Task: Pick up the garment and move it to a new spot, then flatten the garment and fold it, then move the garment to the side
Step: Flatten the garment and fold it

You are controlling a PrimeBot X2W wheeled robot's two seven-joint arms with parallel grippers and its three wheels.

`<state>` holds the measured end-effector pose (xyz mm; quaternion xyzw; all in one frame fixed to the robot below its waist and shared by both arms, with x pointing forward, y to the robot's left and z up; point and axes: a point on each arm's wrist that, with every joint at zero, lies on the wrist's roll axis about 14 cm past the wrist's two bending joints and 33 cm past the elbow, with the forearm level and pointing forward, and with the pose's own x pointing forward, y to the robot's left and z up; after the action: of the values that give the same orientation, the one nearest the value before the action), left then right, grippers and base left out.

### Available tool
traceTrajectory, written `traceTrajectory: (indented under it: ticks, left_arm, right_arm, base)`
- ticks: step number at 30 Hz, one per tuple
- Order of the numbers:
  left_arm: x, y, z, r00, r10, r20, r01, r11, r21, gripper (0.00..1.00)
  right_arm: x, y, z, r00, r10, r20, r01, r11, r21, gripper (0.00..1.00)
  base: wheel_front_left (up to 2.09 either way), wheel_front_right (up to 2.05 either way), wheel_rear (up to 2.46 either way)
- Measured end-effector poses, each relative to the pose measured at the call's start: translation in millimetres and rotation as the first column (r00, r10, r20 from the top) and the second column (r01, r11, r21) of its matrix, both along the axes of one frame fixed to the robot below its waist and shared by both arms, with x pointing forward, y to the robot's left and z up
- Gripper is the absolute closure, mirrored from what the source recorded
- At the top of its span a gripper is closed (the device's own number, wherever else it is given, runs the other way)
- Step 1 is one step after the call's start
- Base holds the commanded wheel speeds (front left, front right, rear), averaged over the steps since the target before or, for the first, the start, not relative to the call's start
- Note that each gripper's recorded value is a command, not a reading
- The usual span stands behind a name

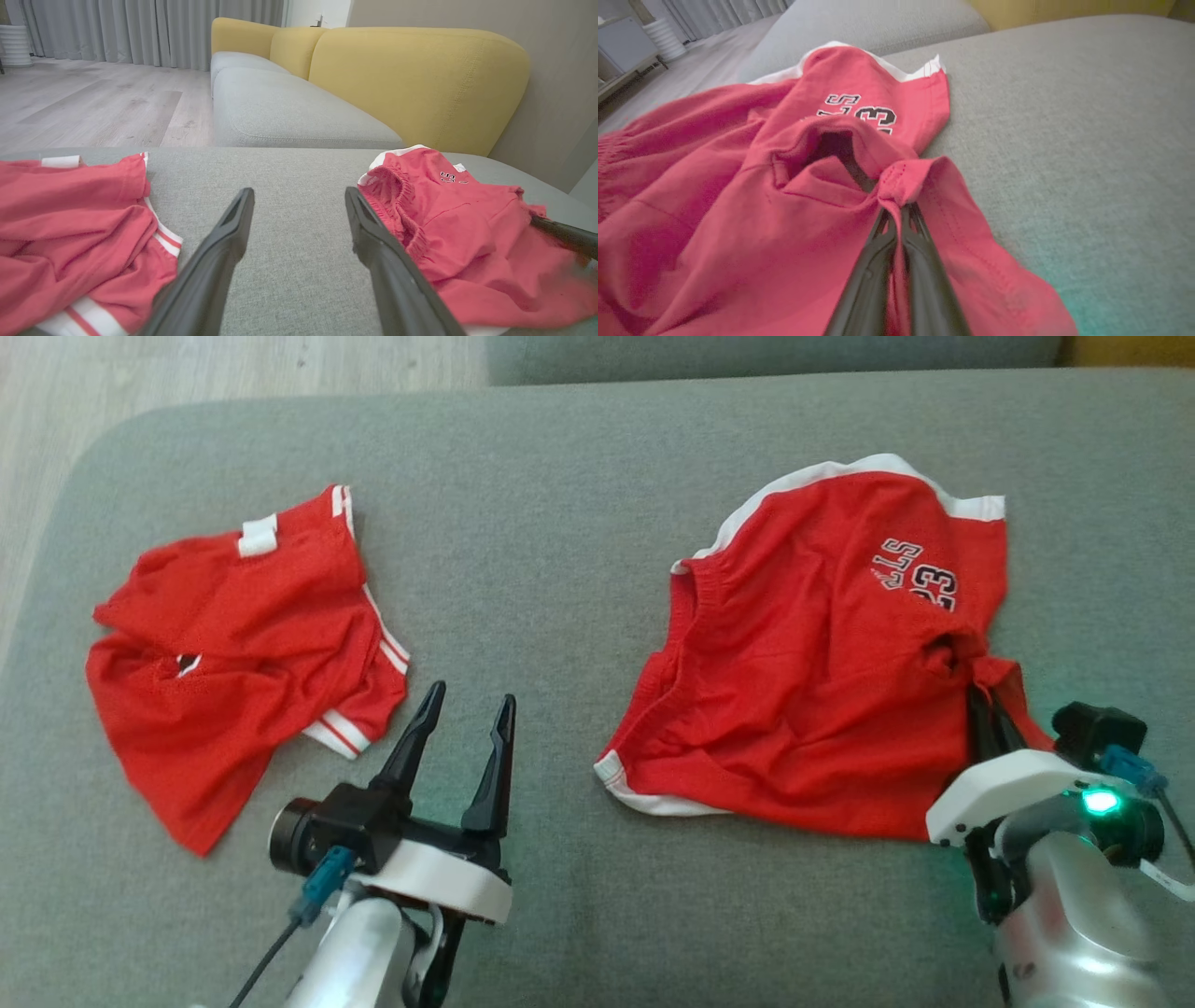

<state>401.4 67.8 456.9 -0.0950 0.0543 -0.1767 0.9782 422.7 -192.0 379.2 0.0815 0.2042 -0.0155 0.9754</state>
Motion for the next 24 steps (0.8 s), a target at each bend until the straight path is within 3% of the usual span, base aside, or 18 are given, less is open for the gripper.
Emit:
traceTrajectory:
  ticks: [11, 19, 24]
  left_arm:
    - [-5, -10, 18, 0.998, -0.027, 0.048, 0.027, 1.000, -0.001, 0.00]
    - [-10, -10, 22, 0.998, -0.022, 0.059, 0.023, 1.000, -0.003, 0.00]
    - [-12, -7, 13, 0.999, -0.014, 0.034, 0.014, 1.000, -0.004, 0.00]
  right_arm:
    - [-9, -2, 45, 0.985, 0.013, 0.174, -0.009, 1.000, -0.023, 1.00]
    - [-30, -10, 59, 0.984, -0.015, 0.180, 0.014, 1.000, 0.006, 1.00]
    - [-18, -19, 73, 0.983, -0.037, 0.178, 0.034, 0.999, 0.018, 1.00]
  base:
    - [0.00, 0.00, 0.00]
    - [0.00, 0.00, 0.00]
    - [0.00, 0.00, 0.00]
